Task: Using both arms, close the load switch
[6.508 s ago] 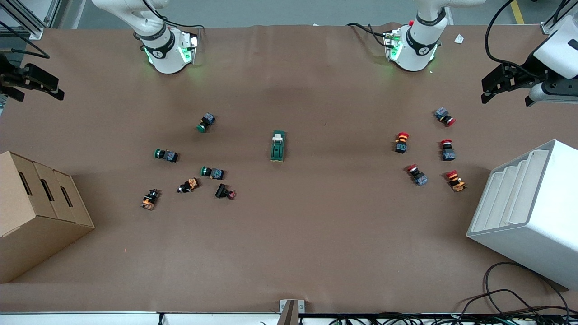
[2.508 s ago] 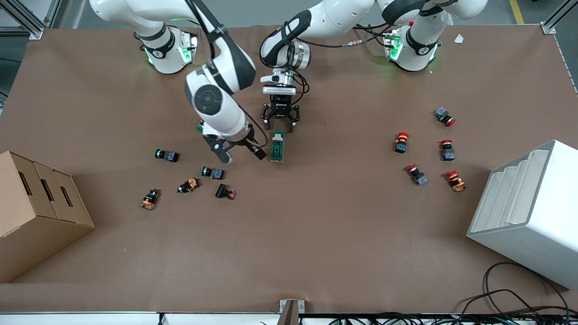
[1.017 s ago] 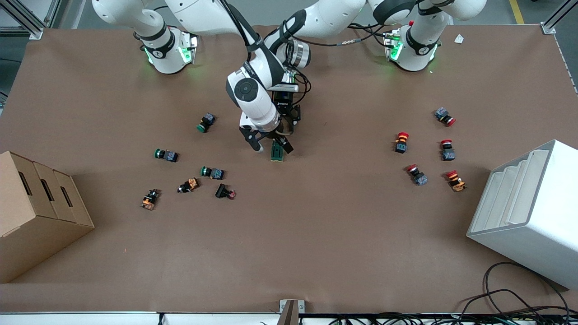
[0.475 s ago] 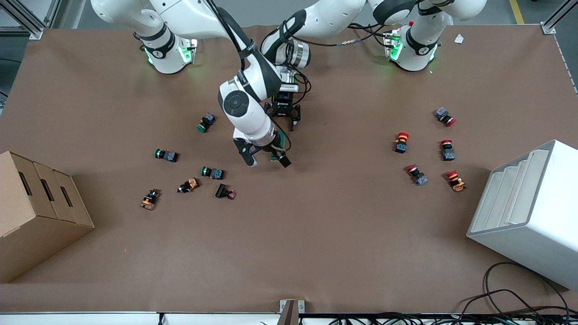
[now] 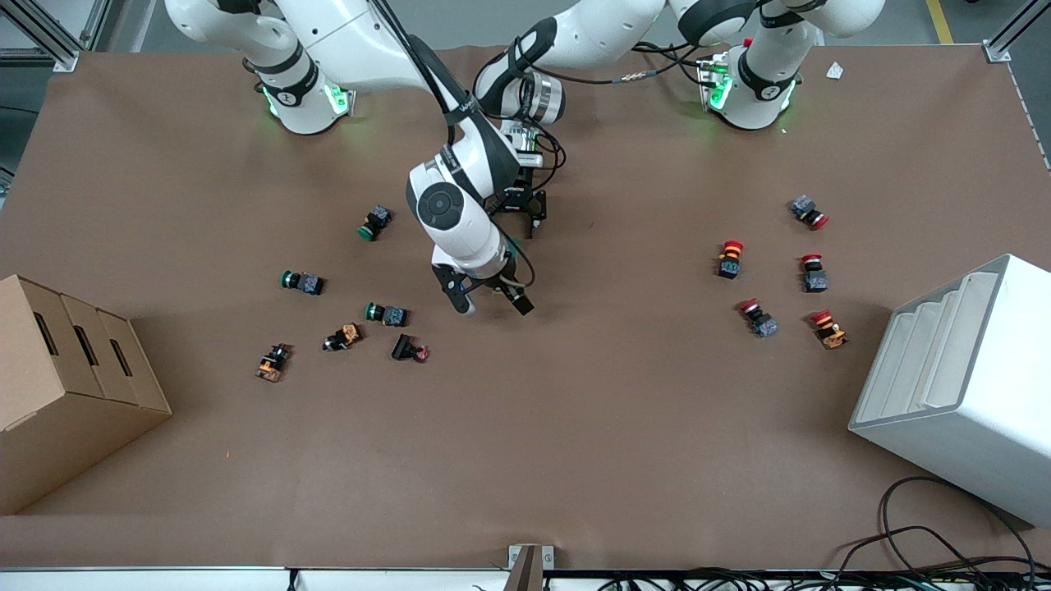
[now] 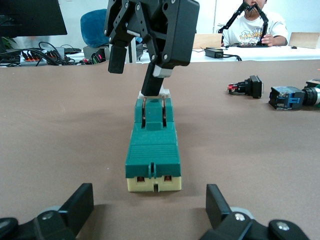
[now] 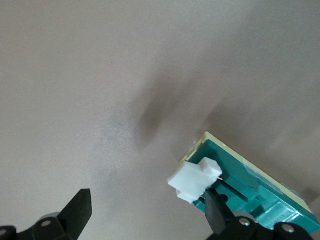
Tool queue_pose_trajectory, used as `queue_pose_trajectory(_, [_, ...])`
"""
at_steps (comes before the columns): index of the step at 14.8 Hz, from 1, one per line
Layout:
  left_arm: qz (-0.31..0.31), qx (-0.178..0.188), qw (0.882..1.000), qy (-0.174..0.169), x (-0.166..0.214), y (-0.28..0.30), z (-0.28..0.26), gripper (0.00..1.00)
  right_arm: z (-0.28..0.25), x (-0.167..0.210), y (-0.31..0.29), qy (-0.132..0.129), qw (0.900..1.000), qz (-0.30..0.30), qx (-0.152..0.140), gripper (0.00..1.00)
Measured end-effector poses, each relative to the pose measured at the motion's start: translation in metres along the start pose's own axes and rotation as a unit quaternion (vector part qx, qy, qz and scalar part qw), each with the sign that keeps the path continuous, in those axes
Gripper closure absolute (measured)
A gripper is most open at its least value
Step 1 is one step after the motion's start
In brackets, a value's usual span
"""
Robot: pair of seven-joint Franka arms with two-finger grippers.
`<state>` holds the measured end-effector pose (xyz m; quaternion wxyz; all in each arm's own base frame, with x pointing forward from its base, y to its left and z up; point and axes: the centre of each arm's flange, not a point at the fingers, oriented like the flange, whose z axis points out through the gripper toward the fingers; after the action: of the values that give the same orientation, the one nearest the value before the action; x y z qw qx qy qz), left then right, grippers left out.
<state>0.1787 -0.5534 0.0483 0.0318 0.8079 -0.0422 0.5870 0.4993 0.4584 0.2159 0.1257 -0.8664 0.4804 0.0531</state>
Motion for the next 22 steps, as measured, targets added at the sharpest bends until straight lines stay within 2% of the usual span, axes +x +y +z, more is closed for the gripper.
queue_pose_trajectory(6, [0.0, 0.0, 1.0, 0.0, 0.0, 0.0, 0.0, 0.01, 0.01, 0.011, -0.017, 0.001, 1.0, -0.009, 0.005, 0.0])
queue_pose_trajectory(11, [0.0, 0.0, 1.0, 0.0, 0.0, 0.0, 0.0, 0.01, 0.027, 0.04, -0.023, 0.012, 1.0, -0.028, 0.008, 0.0])
queue_pose_trajectory(14, [0.0, 0.0, 1.0, 0.0, 0.0, 0.0, 0.0, 0.01, 0.027, 0.043, -0.024, 0.011, 0.999, -0.03, 0.003, 0.0])
queue_pose_trajectory(18, [-0.008, 0.006, 1.0, -0.005, 0.003, 0.003, 0.001, 0.01, 0.002, 0.072, -0.034, 0.008, 0.997, -0.063, -0.041, 0.0])
queue_pose_trajectory(20, [-0.023, 0.028, 0.999, -0.02, 0.01, 0.011, 0.004, 0.01, -0.042, 0.107, -0.041, 0.008, 0.992, -0.11, -0.066, 0.0])
queue_pose_trajectory(22, [-0.029, 0.053, 0.997, -0.049, 0.024, 0.027, 0.008, 0.01, -0.101, 0.152, -0.04, -0.001, 0.981, -0.17, -0.093, 0.0])
